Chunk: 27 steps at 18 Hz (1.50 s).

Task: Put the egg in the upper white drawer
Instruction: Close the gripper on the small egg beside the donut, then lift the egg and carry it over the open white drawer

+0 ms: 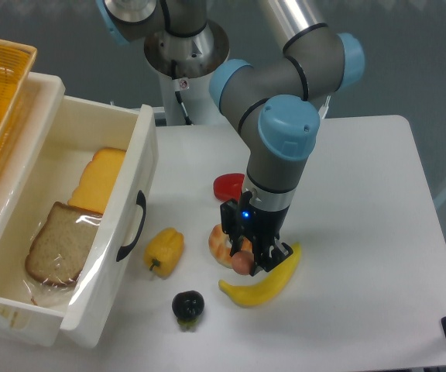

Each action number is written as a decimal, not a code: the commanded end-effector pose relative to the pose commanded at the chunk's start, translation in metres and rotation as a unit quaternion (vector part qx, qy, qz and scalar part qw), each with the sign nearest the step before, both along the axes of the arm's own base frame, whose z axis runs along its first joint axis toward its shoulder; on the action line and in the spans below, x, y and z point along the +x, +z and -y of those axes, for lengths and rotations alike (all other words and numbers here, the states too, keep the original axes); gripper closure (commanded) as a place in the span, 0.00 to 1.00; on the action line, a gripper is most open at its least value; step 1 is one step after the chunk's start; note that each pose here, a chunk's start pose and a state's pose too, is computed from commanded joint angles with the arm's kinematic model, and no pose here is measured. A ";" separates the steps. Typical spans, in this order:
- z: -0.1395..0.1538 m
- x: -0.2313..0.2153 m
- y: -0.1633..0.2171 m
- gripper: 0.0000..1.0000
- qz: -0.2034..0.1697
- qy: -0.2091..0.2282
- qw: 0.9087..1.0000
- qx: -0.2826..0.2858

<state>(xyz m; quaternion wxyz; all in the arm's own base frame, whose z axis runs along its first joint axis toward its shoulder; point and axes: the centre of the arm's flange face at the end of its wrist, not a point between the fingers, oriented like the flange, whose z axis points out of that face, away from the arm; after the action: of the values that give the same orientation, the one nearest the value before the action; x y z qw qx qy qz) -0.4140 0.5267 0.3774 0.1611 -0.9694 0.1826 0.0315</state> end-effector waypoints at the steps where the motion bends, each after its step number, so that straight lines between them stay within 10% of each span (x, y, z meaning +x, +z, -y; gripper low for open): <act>1: 0.001 0.003 0.006 0.84 -0.001 0.003 1.000 0.004; 27: -0.001 0.192 0.134 0.84 0.028 -0.080 0.994 0.068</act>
<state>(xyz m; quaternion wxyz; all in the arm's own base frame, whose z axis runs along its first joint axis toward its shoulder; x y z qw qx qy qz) -0.2222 0.5281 0.5109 0.2336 -0.9390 0.2524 0.0038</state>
